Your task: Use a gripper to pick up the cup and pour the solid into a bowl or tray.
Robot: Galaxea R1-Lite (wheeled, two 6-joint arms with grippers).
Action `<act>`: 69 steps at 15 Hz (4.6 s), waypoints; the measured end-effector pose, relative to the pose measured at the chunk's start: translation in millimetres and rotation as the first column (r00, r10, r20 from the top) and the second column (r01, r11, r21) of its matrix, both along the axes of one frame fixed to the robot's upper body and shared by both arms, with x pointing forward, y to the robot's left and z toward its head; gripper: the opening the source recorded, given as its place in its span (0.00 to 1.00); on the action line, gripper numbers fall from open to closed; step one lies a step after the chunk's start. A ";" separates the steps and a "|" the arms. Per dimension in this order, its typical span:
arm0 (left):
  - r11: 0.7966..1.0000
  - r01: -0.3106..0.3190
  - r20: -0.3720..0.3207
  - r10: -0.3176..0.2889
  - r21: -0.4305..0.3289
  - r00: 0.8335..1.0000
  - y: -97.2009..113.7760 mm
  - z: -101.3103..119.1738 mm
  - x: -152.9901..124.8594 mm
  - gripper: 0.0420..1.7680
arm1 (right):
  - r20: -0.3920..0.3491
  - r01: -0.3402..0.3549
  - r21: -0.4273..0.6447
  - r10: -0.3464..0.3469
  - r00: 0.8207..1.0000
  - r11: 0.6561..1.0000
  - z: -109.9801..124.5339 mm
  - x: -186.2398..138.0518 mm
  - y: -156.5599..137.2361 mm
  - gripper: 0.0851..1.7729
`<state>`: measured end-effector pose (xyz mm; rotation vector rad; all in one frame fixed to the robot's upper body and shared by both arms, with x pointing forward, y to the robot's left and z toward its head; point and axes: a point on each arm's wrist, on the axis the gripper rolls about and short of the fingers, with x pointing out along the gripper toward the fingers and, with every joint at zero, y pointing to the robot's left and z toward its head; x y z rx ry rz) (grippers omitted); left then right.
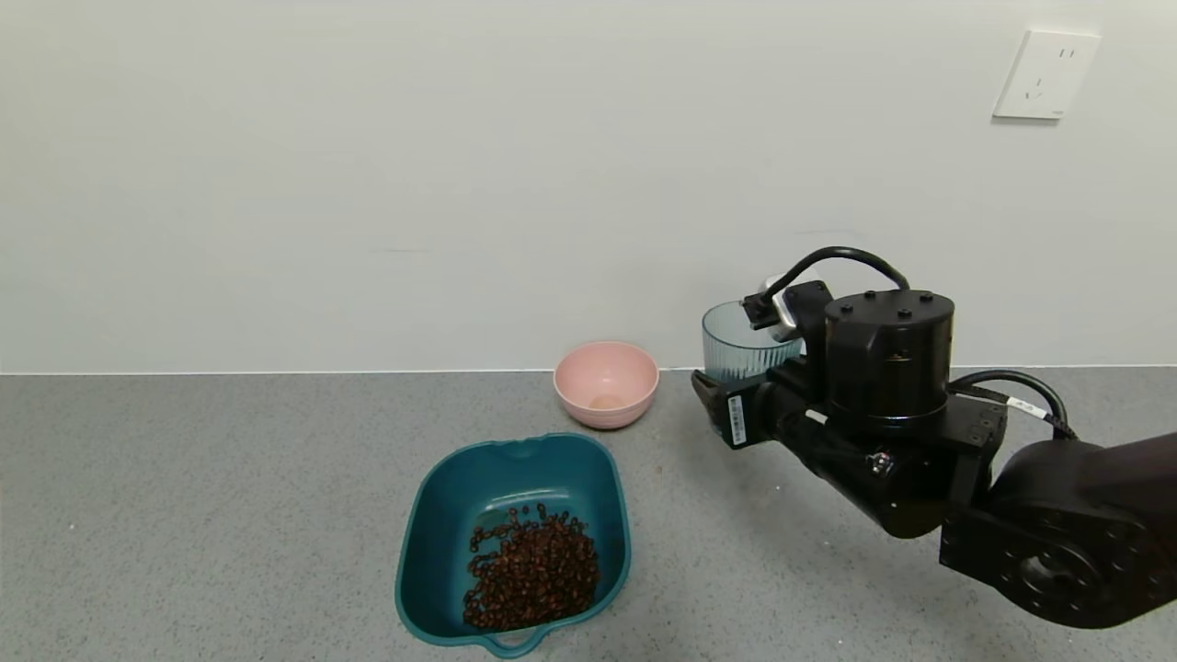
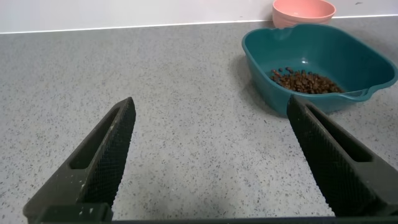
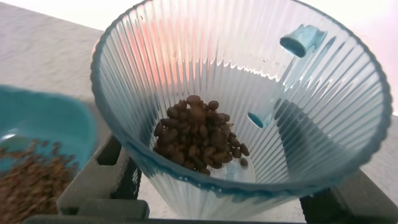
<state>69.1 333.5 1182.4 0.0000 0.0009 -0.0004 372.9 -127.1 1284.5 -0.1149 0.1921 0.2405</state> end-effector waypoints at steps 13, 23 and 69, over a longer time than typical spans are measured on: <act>1.000 0.000 0.000 0.000 0.000 1.000 0.0 0.0 0.0 0.99 | -0.004 0.140 -0.005 -0.140 0.990 0.990 -85.2 63.1 -18.9 0.77; 1.000 0.000 0.000 0.000 0.000 1.000 0.0 0.0 0.0 0.99 | -0.001 0.157 -0.012 -0.157 0.988 0.988 -129.7 98.8 5.2 0.77; 1.000 0.000 0.000 0.000 0.000 1.000 0.0 0.0 0.0 0.99 | -0.038 0.004 -0.112 -0.009 0.999 0.994 56.8 -198.2 -161.1 0.96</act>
